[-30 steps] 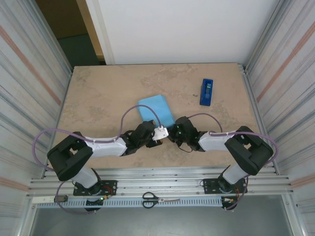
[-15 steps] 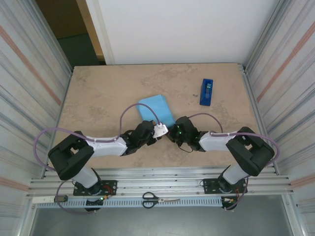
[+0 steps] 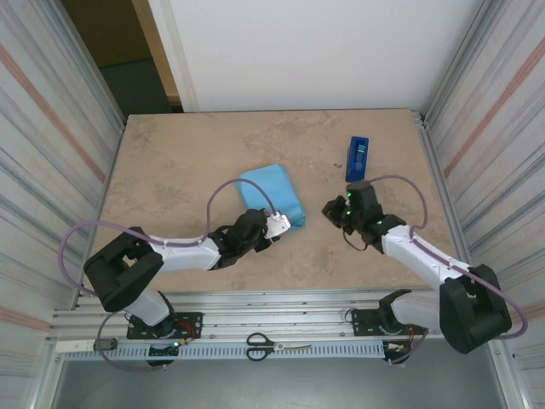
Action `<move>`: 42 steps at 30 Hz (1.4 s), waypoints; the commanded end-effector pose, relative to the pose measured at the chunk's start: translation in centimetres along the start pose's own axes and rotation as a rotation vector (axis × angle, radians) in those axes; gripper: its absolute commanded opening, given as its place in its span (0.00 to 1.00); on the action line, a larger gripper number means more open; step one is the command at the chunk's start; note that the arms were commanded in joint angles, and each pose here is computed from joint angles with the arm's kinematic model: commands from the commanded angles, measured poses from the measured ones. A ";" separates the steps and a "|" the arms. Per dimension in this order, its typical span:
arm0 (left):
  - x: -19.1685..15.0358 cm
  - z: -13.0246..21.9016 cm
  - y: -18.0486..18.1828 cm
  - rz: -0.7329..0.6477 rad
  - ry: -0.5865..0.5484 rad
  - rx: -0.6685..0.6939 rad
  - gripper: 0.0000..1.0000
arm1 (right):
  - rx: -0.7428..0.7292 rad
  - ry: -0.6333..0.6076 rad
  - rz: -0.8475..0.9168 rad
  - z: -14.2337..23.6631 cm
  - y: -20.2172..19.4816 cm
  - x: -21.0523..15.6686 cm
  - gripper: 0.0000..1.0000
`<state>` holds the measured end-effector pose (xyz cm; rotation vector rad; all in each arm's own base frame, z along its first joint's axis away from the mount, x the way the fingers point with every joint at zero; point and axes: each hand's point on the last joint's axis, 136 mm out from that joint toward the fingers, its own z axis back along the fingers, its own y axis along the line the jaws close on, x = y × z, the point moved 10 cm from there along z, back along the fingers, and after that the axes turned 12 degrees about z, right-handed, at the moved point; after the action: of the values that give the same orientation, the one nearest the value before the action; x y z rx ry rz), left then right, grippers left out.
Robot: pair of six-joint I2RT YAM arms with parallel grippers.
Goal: Wrap the gift box in paper
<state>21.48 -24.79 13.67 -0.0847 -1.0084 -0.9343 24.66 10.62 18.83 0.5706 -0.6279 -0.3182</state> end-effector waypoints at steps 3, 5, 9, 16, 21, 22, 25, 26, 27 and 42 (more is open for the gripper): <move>-2.1 -0.6 -0.8 -0.004 0.102 -0.026 0.51 | -0.024 -0.006 0.101 2.4 -1.6 4.1 0.13; -2.2 -0.7 -0.8 -0.002 0.104 -0.022 0.51 | -0.023 -0.023 0.091 2.7 -2.2 5.6 0.14; -2.3 -0.6 -1.0 0.000 0.112 -0.024 0.50 | 0.006 -0.018 0.086 2.5 -2.9 7.8 0.17; -2.4 -0.7 -1.3 -0.008 0.128 -0.018 0.50 | 0.164 0.117 0.121 0.3 -0.7 7.5 0.18; -2.3 -0.6 -1.3 -0.002 0.128 -0.008 0.50 | 0.165 0.240 0.169 -1.6 1.6 1.0 0.17; -2.3 -0.6 -1.3 -0.001 0.130 -0.007 0.50 | 0.147 0.257 0.173 -1.8 1.5 -0.3 0.16; -2.4 -0.5 -1.3 0.000 0.129 -0.009 0.50 | 0.173 0.286 0.096 -2.8 1.2 -3.7 0.11; -2.3 -0.5 -1.3 0.001 0.128 -0.011 0.50 | 0.193 0.292 0.079 -3.1 1.3 -4.5 0.09; -2.4 -0.5 -1.4 -0.002 0.127 -0.014 0.50 | 0.201 0.299 0.063 -3.4 1.5 -5.4 0.06; -2.4 -0.5 -1.4 -0.003 0.126 -0.016 0.50 | 0.240 0.183 -0.091 -7.3 3.8 -7.9 0.00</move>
<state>21.16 -25.15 13.51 -0.0654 -1.0164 -0.9140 22.68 19.74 11.82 0.8059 -0.3836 -0.1950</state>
